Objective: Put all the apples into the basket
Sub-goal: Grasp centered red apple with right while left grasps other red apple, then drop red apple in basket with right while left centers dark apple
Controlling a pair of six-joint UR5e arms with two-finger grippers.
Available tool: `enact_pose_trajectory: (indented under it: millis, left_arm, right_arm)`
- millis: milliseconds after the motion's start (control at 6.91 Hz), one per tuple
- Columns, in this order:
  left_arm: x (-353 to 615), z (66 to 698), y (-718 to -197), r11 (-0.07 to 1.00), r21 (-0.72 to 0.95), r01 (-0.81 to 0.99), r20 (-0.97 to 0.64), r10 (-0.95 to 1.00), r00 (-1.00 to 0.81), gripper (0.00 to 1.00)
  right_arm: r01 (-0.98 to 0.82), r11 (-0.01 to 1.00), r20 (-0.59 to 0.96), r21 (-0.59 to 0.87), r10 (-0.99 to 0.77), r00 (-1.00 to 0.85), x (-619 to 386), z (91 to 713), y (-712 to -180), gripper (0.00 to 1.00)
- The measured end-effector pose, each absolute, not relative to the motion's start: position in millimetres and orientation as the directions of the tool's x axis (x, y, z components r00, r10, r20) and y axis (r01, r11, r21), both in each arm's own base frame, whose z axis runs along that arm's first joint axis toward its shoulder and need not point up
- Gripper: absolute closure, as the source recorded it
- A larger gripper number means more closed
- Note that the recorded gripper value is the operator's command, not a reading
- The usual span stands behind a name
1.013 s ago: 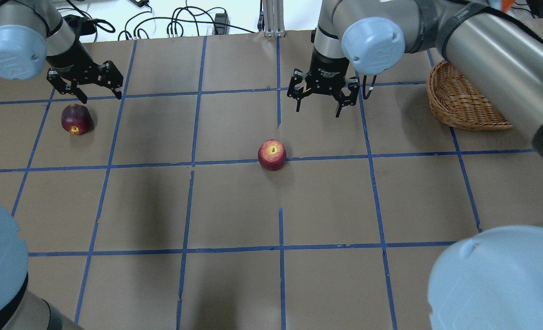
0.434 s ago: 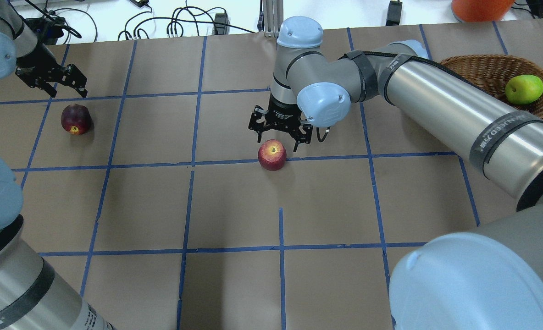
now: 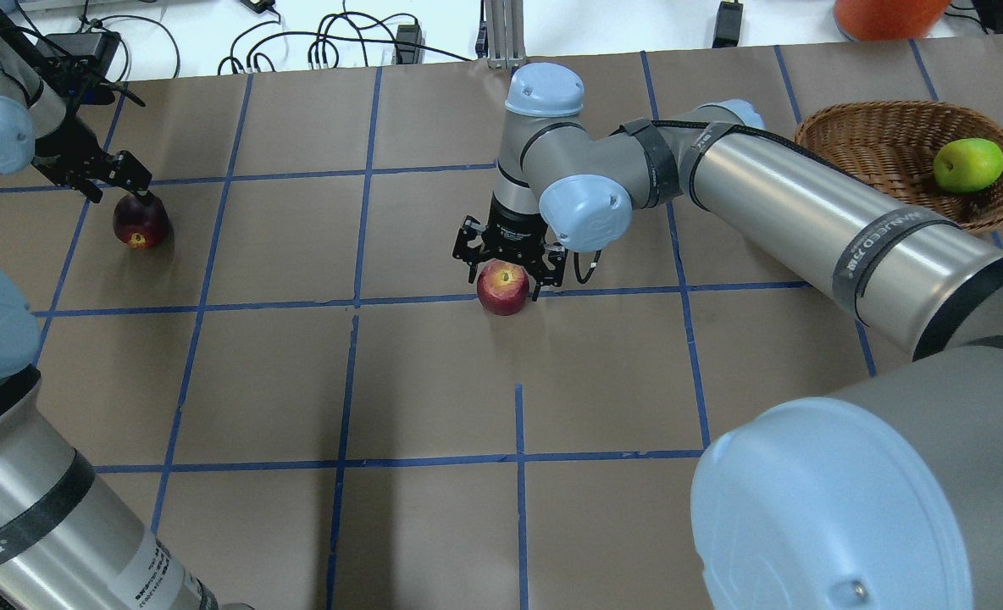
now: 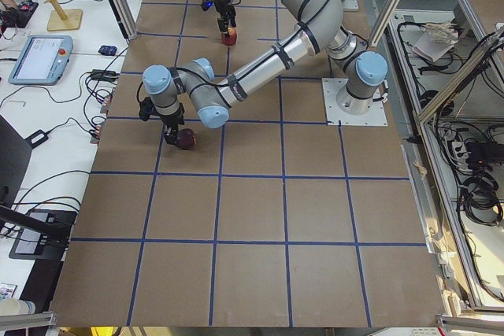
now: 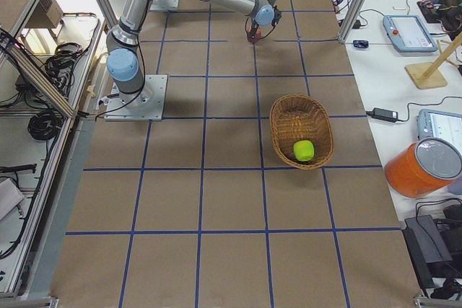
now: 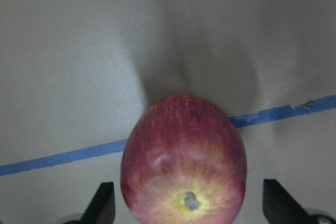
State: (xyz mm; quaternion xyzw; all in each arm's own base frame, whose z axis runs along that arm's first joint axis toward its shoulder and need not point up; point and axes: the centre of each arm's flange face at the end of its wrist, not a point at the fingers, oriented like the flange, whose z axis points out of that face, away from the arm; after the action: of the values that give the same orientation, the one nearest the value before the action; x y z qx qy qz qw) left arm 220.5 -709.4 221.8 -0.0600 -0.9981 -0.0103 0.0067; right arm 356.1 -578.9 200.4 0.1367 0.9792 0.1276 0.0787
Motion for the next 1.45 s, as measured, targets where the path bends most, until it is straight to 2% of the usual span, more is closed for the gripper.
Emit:
enact_pose_trajectory:
  millis: [145, 289, 434, 579, 1013, 1447]
  left_arm:
    - [221.5, 207.3, -709.4, 0.992, 0.034, 0.119, 0.028, 0.118, -0.993, 0.09]
    - [221.4, 197.2, -709.5, 0.992, 0.047, 0.118, 0.036, 0.116, -0.993, 0.16]
    - [221.1, 189.1, -709.0, 0.991, 0.062, 0.119, 0.043, 0.117, -0.992, 0.41]
    - [220.4, 187.0, -708.8, 0.990, 0.073, 0.121, 0.044, 0.118, -0.992, 0.48]
    - [183.4, 211.4, -705.1, 0.988, 0.134, 0.070, 0.067, 0.062, -0.996, 0.49]
    - [36.0, 237.8, -681.5, 0.968, 0.236, -0.089, 0.124, -0.120, -0.985, 0.49]
  right_arm:
    - [0.249, 0.929, -0.119, 0.275, 0.290, -0.950, 356.5, 197.3, -578.6, 1.00]
    - [0.248, 0.929, -0.121, 0.273, 0.289, -0.950, 356.8, 196.6, -579.3, 1.00]
    - [0.250, 0.932, -0.123, 0.263, 0.289, -0.949, 356.0, 198.6, -581.7, 1.00]
    - [0.257, 0.936, -0.128, 0.241, 0.294, -0.947, 351.5, 207.0, -588.2, 1.00]
    - [0.320, 0.936, -0.124, 0.150, 0.339, -0.933, 248.8, 286.8, -650.4, 1.00]
    - [0.188, 0.981, -0.033, 0.041, 0.189, -0.981, 71.9, 344.1, -707.8, 1.00]
